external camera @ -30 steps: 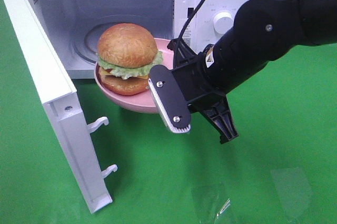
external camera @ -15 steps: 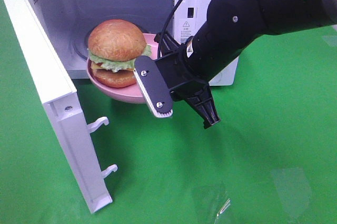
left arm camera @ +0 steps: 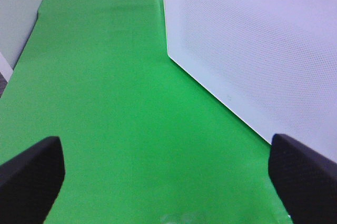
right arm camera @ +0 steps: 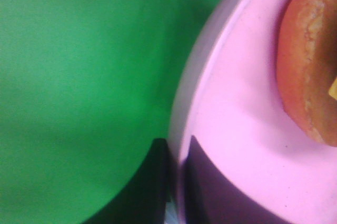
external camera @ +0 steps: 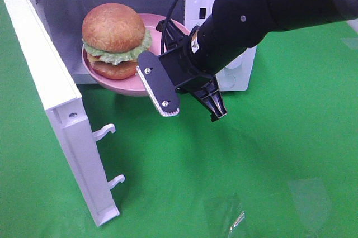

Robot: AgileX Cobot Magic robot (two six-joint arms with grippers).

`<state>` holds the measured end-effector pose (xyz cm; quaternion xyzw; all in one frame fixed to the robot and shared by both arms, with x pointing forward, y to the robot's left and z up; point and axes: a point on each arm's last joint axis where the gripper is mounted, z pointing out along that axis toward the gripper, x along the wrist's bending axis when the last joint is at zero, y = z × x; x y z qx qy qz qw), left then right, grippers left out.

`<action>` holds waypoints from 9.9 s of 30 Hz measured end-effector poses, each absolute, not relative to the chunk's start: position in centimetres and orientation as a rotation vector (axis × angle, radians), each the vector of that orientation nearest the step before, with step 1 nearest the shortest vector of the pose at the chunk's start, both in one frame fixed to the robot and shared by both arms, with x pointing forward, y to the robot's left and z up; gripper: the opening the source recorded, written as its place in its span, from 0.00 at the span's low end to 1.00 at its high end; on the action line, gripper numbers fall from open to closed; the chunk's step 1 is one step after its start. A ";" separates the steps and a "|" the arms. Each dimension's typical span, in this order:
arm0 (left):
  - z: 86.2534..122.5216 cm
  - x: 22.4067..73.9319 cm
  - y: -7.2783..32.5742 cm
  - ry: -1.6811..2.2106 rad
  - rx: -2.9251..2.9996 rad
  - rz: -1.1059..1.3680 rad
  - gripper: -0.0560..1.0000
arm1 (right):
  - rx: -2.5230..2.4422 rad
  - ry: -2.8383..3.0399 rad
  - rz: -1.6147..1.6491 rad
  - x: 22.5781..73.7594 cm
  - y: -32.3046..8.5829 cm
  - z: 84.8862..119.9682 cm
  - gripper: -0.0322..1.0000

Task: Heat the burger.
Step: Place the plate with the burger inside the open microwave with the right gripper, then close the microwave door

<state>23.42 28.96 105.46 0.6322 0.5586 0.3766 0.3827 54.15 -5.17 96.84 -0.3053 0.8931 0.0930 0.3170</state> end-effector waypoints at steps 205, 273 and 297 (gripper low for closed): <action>105.5 23.4 29.0 1.425 1.612 0.960 0.97 | 1.527 2.167 0.703 33.4 -26.6 106.6 0.77; 105.5 23.4 29.0 1.425 1.612 0.960 0.97 | 1.489 1.538 1.067 23.4 -30.4 106.0 0.77; 108.6 23.8 29.3 1.290 1.323 1.135 0.36 | 1.489 1.538 1.067 23.4 -30.4 106.0 0.77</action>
